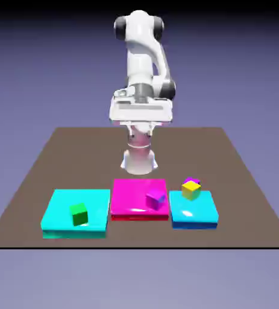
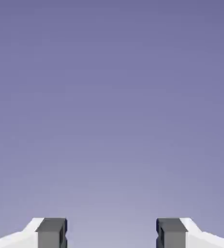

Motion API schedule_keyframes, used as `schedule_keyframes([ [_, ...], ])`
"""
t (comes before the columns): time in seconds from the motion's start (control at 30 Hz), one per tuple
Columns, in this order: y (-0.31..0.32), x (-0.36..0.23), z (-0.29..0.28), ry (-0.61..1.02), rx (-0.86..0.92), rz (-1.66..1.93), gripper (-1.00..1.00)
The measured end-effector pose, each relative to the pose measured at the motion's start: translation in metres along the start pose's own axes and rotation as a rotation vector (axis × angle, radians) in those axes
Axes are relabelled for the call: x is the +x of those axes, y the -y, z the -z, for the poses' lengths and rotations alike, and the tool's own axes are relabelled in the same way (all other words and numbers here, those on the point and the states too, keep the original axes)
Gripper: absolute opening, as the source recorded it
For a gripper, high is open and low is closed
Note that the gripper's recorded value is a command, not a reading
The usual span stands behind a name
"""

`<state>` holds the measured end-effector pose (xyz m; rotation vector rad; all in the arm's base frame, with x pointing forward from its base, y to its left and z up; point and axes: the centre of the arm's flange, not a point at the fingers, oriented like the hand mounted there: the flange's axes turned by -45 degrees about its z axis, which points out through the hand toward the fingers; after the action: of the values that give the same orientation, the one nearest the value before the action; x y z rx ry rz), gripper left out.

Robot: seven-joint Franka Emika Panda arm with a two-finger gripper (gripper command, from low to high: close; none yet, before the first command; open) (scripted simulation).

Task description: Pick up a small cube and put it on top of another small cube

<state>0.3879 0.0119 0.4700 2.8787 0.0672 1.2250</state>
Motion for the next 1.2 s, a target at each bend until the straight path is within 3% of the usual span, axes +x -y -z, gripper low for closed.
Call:
schedule_keyframes([
  [0.4,0.102,-0.115,-0.1,0.619,0.02,-0.341,0.0],
  [0.77,0.191,-0.275,-0.12,1.275,-0.055,-0.63,0.0],
  [1.1,0.206,-0.337,-0.147,1.298,-0.058,-0.64,0.0],
  [1.13,0.207,-0.341,-0.149,1.298,-0.059,-0.639,-1.0],
  [1.2,0.207,-0.341,-0.149,1.297,-0.059,-0.639,-1.0],
])
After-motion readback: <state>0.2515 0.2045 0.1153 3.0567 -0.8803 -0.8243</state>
